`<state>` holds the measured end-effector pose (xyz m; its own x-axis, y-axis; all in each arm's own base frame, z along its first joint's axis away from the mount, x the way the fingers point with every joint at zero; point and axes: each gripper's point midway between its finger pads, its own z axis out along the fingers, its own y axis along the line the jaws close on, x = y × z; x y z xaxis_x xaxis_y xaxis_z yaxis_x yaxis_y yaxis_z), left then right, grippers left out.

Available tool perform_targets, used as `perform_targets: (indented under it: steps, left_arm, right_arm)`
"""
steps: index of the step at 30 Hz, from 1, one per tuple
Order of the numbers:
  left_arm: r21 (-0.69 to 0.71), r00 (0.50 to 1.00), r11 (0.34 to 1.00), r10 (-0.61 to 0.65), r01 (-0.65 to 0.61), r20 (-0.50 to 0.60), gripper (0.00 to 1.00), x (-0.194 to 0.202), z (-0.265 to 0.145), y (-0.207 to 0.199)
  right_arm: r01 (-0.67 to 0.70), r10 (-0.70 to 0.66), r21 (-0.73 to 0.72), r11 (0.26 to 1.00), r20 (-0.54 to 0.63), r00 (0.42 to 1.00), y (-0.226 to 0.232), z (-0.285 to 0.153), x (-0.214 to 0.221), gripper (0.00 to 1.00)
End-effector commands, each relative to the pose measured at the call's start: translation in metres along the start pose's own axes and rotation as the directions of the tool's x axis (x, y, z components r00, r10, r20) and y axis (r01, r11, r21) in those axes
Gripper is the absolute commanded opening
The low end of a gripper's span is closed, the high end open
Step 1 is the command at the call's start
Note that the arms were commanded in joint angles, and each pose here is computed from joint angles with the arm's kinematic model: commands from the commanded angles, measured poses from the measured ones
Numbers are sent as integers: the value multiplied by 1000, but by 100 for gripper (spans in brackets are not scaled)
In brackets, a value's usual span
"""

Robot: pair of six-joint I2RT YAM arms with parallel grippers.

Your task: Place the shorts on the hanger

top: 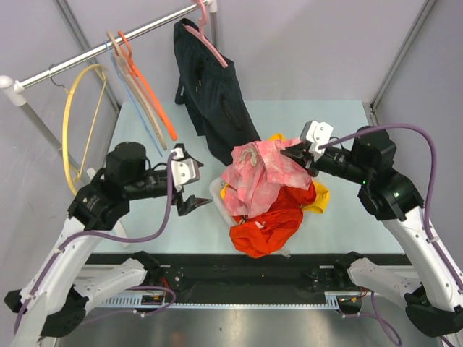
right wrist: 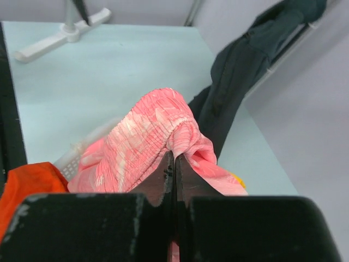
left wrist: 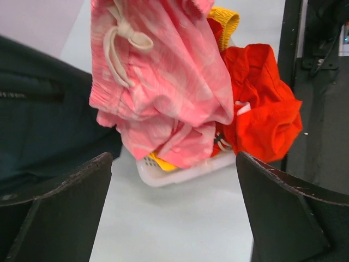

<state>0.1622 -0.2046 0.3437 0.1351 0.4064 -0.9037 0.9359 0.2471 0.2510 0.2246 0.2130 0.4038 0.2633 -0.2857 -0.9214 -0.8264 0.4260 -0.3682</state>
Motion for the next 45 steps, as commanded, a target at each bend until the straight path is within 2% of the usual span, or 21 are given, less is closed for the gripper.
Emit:
perform_targets:
  steps: [1, 4, 8, 9, 10, 11, 15, 19, 22, 26, 29, 30, 32, 35, 36, 37, 40, 41, 42, 44, 45]
  left_arm:
    - [-87, 982, 984, 166, -158, 89, 100, -43, 12, 22]
    - [-89, 965, 969, 239, -230, 105, 100, -55, 27, 27]
    - [-132, 901, 909, 412, -396, 133, 100, -75, 48, 25]
    - [-149, 868, 875, 479, -461, 129, 100, -78, 52, 25]
    - [-170, 857, 858, 505, -485, 101, 100, -71, 57, 25]
    - [-192, 824, 832, 549, -521, 142, 100, -84, 61, 19]
    - [-242, 712, 722, 688, -648, 142, 98, -88, 77, 5]
    - [-261, 633, 646, 761, -718, 141, 93, -93, 89, -8]
    - [-338, 565, 575, 813, -745, 140, 90, -103, 95, -11]
    - [-419, 500, 506, 856, -754, 133, 80, -112, 92, -12]
    - [-438, 454, 469, 879, -767, 146, 66, -116, 87, -18]
    - [-445, 453, 473, 877, -761, 158, 56, -119, 83, -18]
    - [-430, 445, 482, 875, -763, 191, 48, -120, 81, -25]
    - [-393, 449, 493, 870, -776, 204, 27, -115, 82, -30]
    - [-383, 461, 506, 863, -773, 209, 10, -113, 83, -31]
    - [-377, 472, 517, 856, -769, 210, 2, -112, 83, -31]
    - [-362, 549, 586, 809, -725, 209, 0, -113, 81, -25]
    - [-343, 589, 616, 785, -709, 192, 0, -109, 86, -22]
    - [-346, 648, 680, 729, -646, 221, 0, -118, 81, -18]
    - [-290, 732, 754, 650, -589, 204, 0, -108, 89, -12]
    - [-279, 787, 816, 570, -507, 237, 0, -115, 85, -9]
  right_arm:
    - [97, -87, -70, 993, 130, 988, 16, -18, -38, 0]
    - [96, -83, -110, 989, 115, 990, 27, -22, -33, 0]
    - [68, -50, -169, 983, 108, 993, 40, -22, -30, 0]
    - [60, -41, -180, 982, 102, 994, 43, -22, -28, 0]
    - [52, -34, -189, 981, 99, 994, 44, -20, -28, 0]
    - [46, -26, -200, 979, 97, 995, 47, -20, -28, 0]
    - [17, 3, -237, 971, 82, 997, 55, -15, -24, 0]
    - [-17, 38, -272, 962, 74, 997, 62, -9, -23, 0]
    - [-28, 50, -292, 956, 67, 997, 67, -7, -22, 0]
    - [-72, 87, -327, 942, 32, 996, 76, -6, -16, 0]
    - [-109, 119, -344, 933, 9, 993, 80, -3, -12, 0]
    - [-111, 123, -344, 932, 13, 992, 79, -1, -14, 0]
    - [-139, 148, -341, 930, -1, 989, 78, 3, -11, 0]
    - [-164, 173, -350, 922, -6, 985, 78, 9, -11, 0]
    - [-163, 175, -349, 923, 2, 985, 77, 10, -13, 0]
    - [-171, 182, -348, 922, -1, 983, 77, 11, -13, 0]
    - [-180, 189, -316, 931, -4, 982, 71, 13, -13, 2]
    - [-185, 193, -294, 938, -2, 981, 67, 14, -13, 8]
    - [-187, 190, -233, 954, -12, 982, 56, 15, -10, 16]
    - [-190, 189, -154, 970, -19, 982, 41, 13, -7, 43]
    - [-199, 197, -71, 977, -31, 980, 25, 10, -2, 61]
